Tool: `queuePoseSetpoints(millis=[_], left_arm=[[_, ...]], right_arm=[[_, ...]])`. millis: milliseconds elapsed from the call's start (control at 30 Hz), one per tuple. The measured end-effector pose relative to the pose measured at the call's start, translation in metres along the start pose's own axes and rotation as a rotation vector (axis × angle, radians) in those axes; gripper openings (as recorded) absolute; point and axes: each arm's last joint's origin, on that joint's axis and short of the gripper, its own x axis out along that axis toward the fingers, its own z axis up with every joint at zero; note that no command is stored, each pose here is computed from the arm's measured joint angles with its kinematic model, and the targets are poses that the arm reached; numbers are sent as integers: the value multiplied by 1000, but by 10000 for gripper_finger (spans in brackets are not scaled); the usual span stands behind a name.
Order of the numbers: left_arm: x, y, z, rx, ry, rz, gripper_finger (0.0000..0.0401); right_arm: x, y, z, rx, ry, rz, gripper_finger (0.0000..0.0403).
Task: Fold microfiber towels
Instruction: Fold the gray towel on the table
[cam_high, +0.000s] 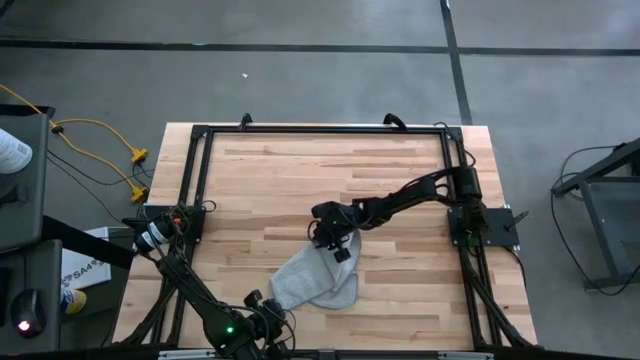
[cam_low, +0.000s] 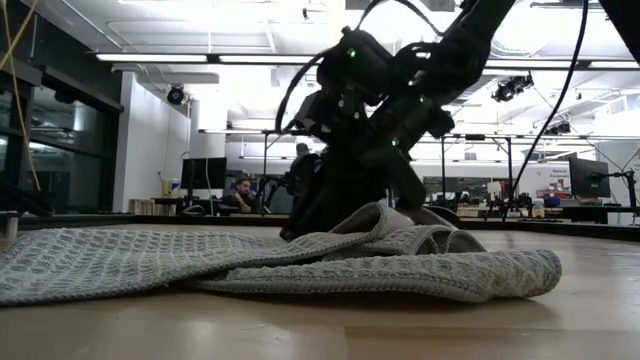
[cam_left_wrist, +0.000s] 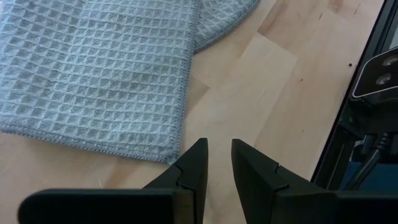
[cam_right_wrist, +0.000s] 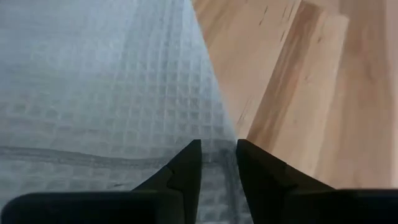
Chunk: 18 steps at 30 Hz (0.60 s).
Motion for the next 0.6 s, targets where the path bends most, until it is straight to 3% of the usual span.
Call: queuePoseSetpoints(millis=[600], left_arm=[[0,0,-1,0,23,-3,72]], right_arm=[[-4,-2,3,-5,16,-58,97]])
